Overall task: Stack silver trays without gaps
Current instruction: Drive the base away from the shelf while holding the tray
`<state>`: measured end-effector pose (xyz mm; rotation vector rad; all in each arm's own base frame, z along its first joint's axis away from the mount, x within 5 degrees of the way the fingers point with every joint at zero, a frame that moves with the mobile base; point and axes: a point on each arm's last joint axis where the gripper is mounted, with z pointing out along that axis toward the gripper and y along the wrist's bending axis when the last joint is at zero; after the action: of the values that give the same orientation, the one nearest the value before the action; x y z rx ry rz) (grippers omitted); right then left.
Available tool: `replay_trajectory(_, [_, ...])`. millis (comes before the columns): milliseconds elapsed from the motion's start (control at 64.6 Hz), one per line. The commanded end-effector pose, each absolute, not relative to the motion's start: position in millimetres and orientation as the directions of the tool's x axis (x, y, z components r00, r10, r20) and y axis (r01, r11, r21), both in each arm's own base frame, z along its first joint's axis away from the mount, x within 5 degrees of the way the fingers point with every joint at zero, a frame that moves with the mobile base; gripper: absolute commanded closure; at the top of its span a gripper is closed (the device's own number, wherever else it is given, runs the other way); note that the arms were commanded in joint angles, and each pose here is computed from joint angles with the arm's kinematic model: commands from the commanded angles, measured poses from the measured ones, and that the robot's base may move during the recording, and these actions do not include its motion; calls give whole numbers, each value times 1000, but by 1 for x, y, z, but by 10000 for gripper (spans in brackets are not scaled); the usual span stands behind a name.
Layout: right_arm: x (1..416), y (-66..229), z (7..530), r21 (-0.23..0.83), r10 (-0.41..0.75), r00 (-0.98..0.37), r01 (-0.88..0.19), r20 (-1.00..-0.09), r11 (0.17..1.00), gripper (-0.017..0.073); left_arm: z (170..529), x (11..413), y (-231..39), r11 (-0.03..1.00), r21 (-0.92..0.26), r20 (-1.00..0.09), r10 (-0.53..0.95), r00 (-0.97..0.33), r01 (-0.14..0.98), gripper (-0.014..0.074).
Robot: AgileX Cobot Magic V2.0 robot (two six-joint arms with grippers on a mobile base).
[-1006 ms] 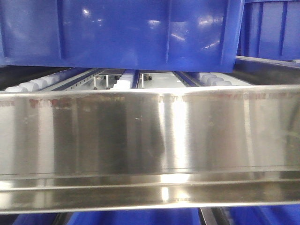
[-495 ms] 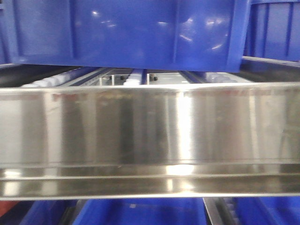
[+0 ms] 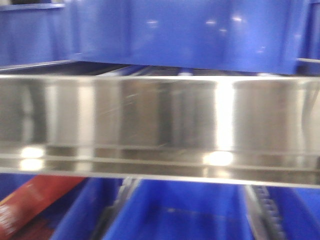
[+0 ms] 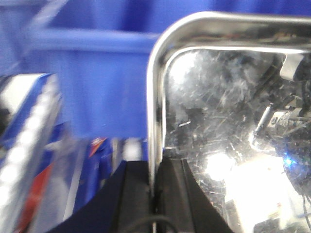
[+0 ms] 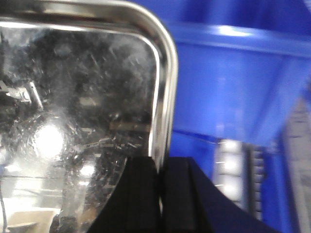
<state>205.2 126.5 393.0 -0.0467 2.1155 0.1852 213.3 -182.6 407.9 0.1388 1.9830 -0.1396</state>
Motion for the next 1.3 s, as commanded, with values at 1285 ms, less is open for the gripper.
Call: replay_trajectory(1285, [204, 139, 406, 183, 64, -433, -239, -899, 954, 636, 416, 210, -195, 959, -87, -935, 15, -355, 270, 610])
